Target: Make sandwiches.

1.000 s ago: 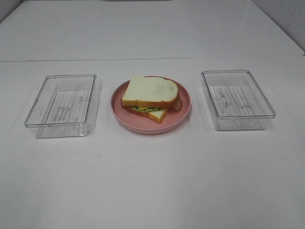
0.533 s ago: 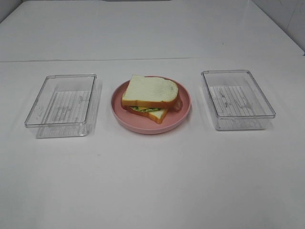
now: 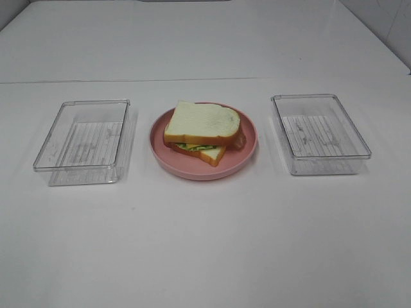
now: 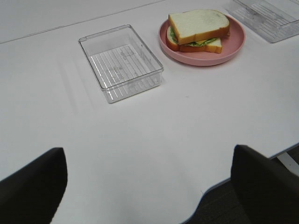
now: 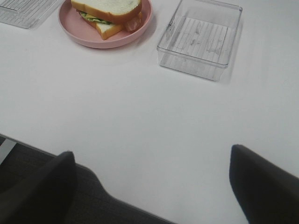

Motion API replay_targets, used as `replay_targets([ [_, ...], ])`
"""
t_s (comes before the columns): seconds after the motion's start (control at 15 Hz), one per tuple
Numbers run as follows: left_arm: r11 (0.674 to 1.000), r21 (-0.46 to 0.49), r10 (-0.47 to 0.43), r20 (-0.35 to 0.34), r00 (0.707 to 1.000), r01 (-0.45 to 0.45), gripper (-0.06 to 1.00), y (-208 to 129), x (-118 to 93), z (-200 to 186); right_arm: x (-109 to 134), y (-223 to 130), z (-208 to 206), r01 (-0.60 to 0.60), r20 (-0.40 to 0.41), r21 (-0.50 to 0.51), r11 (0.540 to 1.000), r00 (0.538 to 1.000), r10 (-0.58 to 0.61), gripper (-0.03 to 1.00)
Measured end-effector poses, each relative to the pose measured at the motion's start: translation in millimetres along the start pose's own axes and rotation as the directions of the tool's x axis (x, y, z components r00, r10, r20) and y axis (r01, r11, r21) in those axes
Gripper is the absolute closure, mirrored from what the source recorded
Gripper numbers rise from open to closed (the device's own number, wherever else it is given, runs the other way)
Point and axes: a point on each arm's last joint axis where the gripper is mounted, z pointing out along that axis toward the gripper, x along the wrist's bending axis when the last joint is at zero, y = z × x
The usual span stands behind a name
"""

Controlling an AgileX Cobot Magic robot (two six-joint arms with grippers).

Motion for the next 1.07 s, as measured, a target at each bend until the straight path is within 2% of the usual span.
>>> replay_targets([
  [0.27,1.000,0.000,0.000,0.000,1.000,0.000,0.05,0.0,0.0,0.0,0.0,0.0,0.0,0.000,0.000,0.000,1.000,1.000,0.000,0.13],
  [0.47,0.999,-0.002,-0.041,-0.082,0.996,0.041,0.05,0.2,-0.5,0.4,0.1,0.0,0.0,0.000,-0.001,0.000,1.000,1.000,0.000,0.13],
  [0.6,0.997,-0.007,-0.083,-0.167,0.982,0.083,0.05,0.4,-0.9,0.9,0.1,0.2,0.2,-0.013,0.013,0.000,1.000,1.000,0.013,0.13],
  [0.73,0.994,-0.013,-0.109,-0.221,0.969,0.109,0.05,0.6,-1.2,1.2,-0.4,0.7,0.8,-0.068,0.084,-0.003,0.998,0.994,0.068,0.13],
  [0.93,0.993,-0.015,-0.117,-0.236,0.965,0.117,0.05,0.6,-1.2,1.3,-1.5,1.6,2.1,-0.165,0.206,-0.015,0.986,0.965,0.165,0.13],
  [1.07,0.993,-0.015,-0.117,-0.236,0.965,0.117,0.05,0.6,-1.2,1.3,-0.6,0.6,0.7,-0.169,0.217,-0.030,0.985,0.961,0.172,0.13],
])
